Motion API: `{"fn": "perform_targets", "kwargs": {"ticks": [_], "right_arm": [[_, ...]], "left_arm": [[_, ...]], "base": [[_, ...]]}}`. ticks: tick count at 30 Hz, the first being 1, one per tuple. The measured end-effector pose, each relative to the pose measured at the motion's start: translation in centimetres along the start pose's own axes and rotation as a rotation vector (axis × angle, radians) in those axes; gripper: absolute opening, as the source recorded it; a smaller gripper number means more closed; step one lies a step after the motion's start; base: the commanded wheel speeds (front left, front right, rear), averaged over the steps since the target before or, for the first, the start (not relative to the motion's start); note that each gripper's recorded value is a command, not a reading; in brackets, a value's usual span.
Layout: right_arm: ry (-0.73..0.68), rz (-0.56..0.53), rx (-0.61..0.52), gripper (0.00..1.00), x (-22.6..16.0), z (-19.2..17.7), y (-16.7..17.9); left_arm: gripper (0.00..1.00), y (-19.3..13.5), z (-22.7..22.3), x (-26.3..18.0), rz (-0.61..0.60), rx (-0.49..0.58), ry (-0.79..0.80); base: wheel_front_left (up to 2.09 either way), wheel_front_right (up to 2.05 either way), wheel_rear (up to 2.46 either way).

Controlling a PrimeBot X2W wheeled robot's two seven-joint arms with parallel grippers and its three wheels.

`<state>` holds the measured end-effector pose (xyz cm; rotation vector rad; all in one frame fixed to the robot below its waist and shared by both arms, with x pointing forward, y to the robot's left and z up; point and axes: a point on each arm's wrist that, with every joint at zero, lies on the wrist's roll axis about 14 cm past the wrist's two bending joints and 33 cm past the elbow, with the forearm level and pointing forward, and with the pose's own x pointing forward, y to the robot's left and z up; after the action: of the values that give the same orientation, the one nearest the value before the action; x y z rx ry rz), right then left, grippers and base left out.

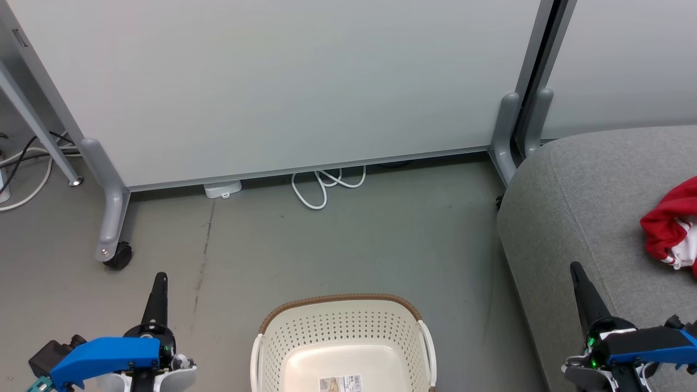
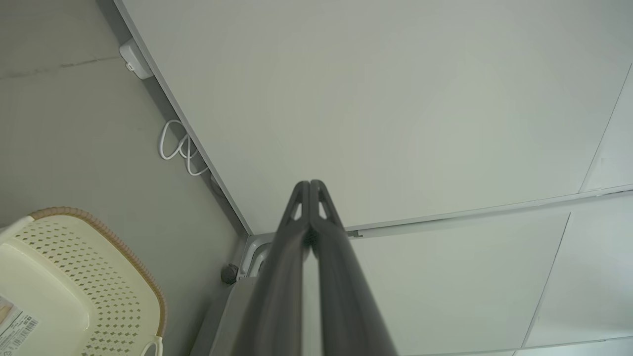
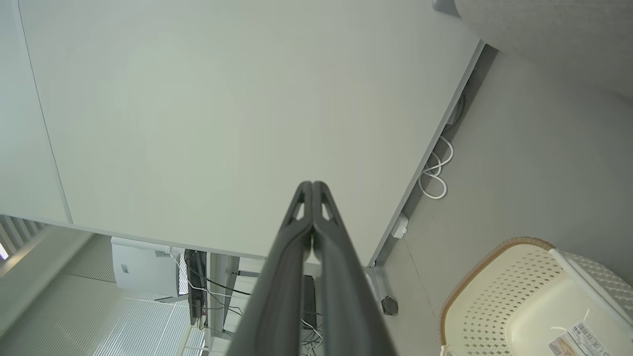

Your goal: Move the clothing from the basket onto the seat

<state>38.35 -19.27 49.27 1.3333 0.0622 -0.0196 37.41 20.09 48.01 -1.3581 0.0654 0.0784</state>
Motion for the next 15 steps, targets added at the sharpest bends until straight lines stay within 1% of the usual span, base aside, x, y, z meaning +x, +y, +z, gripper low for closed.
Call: {"fn": "perform_targets", "kwargs": {"ticks": [15], "right_arm": [[-0.014, 0.021, 0.118, 0.0, 0.2, 0.5, 0.5]], "left_arm": [[0.0, -1.1, 0.1, 0.5, -0.037, -0.107, 0.006]], "base": [[0.0, 0.0, 0.0]]}}
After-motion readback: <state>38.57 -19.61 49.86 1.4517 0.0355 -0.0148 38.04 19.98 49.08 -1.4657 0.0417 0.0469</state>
